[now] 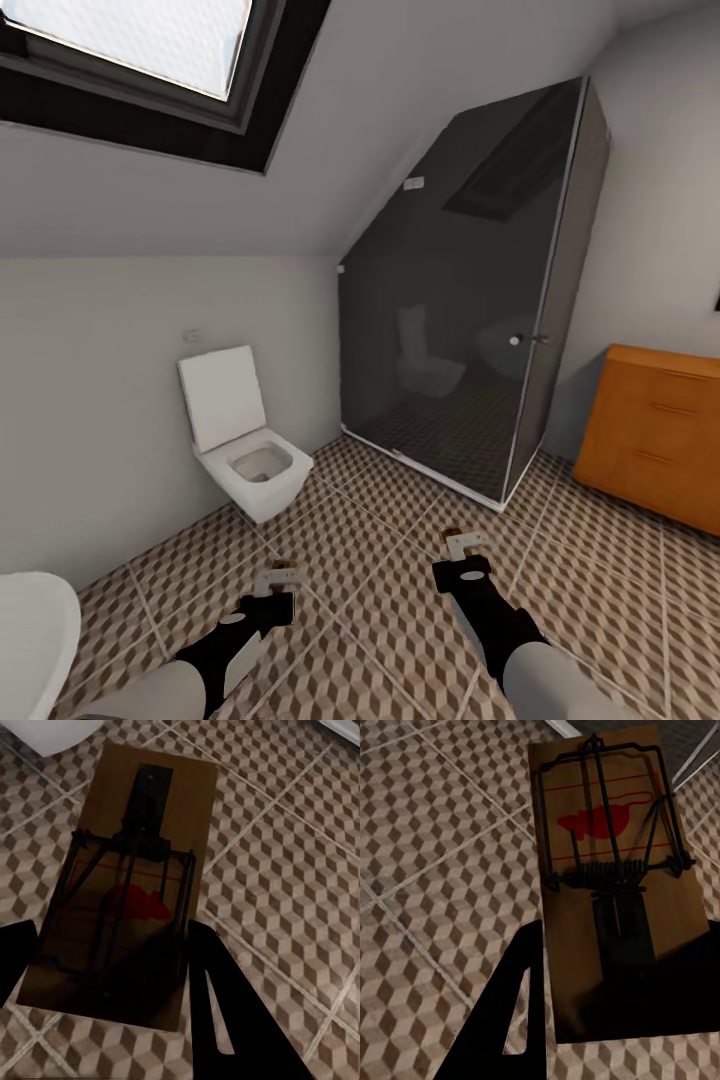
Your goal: Take the four mousetraps from the cabinet in the bathroom and place them on the bathroom floor. Make sure all four end up on the same floor surface, and ensure that at least two of them are either under or directly next to the same bathroom sink.
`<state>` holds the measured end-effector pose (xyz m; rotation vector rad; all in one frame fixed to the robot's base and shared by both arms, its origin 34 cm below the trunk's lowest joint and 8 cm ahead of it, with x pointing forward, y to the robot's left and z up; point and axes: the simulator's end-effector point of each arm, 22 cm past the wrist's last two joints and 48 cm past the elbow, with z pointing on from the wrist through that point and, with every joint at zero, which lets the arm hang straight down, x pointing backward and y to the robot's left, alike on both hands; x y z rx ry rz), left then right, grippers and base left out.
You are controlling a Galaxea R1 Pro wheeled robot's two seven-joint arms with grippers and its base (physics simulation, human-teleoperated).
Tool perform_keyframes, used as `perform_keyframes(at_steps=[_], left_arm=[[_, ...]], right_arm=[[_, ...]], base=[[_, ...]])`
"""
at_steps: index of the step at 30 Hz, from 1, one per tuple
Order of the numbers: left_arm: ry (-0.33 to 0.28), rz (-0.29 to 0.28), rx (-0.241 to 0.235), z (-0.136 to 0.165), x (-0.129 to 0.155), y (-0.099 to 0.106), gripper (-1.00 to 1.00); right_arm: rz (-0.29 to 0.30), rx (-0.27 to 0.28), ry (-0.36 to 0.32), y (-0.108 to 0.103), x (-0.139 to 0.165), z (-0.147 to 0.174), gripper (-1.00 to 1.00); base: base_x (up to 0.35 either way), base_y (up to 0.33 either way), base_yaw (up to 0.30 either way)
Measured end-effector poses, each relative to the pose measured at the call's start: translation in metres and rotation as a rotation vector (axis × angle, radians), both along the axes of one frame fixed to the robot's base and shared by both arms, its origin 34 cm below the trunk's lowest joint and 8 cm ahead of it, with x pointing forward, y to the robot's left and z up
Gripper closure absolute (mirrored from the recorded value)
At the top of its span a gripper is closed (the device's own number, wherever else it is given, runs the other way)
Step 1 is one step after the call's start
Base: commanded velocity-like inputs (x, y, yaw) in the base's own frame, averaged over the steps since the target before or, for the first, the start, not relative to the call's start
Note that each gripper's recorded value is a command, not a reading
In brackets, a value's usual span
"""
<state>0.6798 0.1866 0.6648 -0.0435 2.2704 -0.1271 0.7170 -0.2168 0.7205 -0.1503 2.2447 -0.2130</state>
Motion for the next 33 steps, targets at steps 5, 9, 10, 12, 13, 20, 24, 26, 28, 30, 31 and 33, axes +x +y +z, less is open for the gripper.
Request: perform_keyframes(at_steps=[5,9,10,12,13,20,24,26,28,30,31,33], left_arm=[[-0.002,0.000,0.000,0.0013,0.0004,0.0005,1.00],[-0.005,0.000,0.000,0.0024,0.0007,0.0000,1.00],[-0.005,0.000,0.000,0.0027,0.0008,0.0000,1.00],[-0.006,0.000,0.000,0.0032,0.0010,-0.0001,1.00],[-0.007,0.000,0.000,0.0035,0.0011,-0.0002,1.00],[-0.010,-0.007,-0.002,0.0050,0.0014,-0.0017,1.00],[-0.009,-0.009,-0.002,0.0047,0.0010,-0.0025,1.00],[-0.009,-0.009,-0.003,0.0048,0.0011,-0.0028,1.00],[-0.010,-0.009,-0.002,0.0051,0.0012,-0.0029,1.00],[-0.010,-0.009,-0.002,0.0053,0.0015,-0.0030,1.00],[-0.010,-0.009,-0.002,0.0054,0.0015,-0.0030,1.00],[-0.010,-0.009,-0.003,0.0053,0.0016,-0.0034,1.00]], right_arm=[[0.000,-0.001,-0.002,0.0000,0.0003,0.0014,1.00],[0.000,0.000,-0.004,0.0000,0.0004,0.0025,1.00],[0.000,0.000,-0.005,0.0000,0.0005,0.0028,1.00],[0.000,0.000,-0.006,0.0000,0.0006,0.0033,1.00],[0.000,0.000,-0.006,0.0000,0.0006,0.0036,1.00],[0.000,0.000,-0.009,-0.0001,0.0009,0.0051,1.00],[0.000,0.000,-0.009,-0.0001,0.0009,0.0052,1.00],[0.000,0.000,-0.009,-0.0001,0.0009,0.0052,1.00],[0.000,0.000,-0.009,-0.0003,0.0009,0.0052,1.00],[0.000,0.000,-0.009,-0.0002,0.0009,0.0052,1.00],[0.000,0.000,-0.009,-0.0002,0.0009,0.0052,1.00],[0.000,0.000,-0.009,-0.0004,0.0010,0.0050,1.00]], base=[[0.000,0.000,0.268],[0.000,0.000,0.268],[0.000,0.000,0.268],[0.000,0.000,0.268],[0.000,0.000,0.268],[0.000,0.000,0.204],[0.000,0.000,0.018],[0.000,0.000,0.007],[0.000,0.000,0.004],[-0.004,0.000,0.002],[-0.025,0.000,0.001],[-0.120,0.000,0.001]])
